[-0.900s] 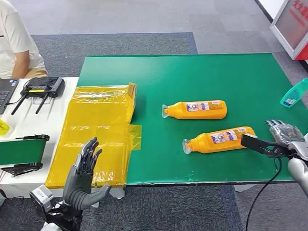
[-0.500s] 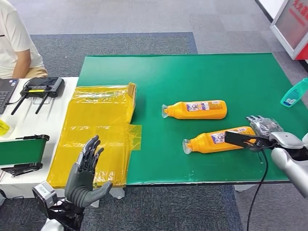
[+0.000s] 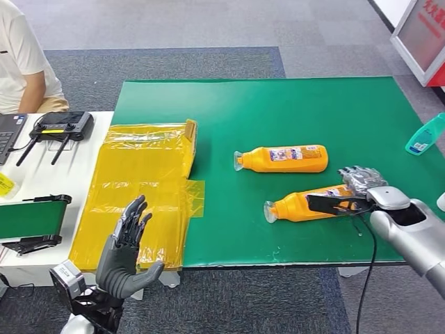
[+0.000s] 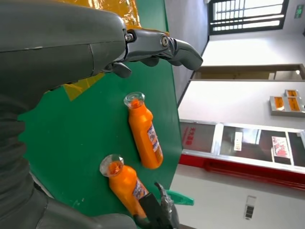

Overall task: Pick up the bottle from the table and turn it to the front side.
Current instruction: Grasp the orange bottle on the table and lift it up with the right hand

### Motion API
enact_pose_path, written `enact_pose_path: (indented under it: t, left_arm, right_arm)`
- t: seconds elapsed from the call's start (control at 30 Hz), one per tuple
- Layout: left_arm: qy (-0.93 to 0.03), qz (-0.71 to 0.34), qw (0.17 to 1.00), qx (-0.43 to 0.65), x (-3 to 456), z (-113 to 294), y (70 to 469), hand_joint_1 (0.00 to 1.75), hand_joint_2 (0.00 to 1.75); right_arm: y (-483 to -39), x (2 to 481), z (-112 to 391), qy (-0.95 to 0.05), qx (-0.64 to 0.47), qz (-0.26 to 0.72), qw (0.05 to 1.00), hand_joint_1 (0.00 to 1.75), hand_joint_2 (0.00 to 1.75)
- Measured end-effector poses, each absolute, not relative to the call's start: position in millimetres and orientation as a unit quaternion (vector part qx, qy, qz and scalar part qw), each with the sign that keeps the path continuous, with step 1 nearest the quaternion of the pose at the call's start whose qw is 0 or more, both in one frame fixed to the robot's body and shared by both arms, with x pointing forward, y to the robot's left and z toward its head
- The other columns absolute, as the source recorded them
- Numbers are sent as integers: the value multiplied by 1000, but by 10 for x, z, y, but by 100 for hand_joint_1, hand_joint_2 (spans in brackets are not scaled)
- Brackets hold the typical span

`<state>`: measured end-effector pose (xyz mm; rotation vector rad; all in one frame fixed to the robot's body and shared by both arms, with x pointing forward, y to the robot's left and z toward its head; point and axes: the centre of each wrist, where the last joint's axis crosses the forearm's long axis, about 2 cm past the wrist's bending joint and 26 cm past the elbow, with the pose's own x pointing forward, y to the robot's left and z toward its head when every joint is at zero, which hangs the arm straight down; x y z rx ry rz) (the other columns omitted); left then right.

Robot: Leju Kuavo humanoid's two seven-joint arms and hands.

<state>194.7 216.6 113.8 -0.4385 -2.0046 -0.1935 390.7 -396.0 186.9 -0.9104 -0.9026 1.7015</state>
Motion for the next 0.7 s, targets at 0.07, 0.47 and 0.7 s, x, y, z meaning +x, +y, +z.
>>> enact_pose_path:
  t: [0.07, 0.47, 0.7]
  left_arm:
    - [-834, -80, 514, -183, 1947, 1139, 2162, 0, 175]
    - [-835, -84, 510, -191, 1956, 1161, 2100, 0, 175]
    - [-836, -87, 506, -195, 1967, 1179, 2064, 0, 175]
  right_arm:
    - [-3937, 3900, 1799, -363, -371, 705, 483, 0, 175]
    - [-3917, 3850, 1527, -326, -374, 725, 478, 0, 175]
    - [-3910, 3838, 1469, -324, -369, 730, 475, 175, 175]
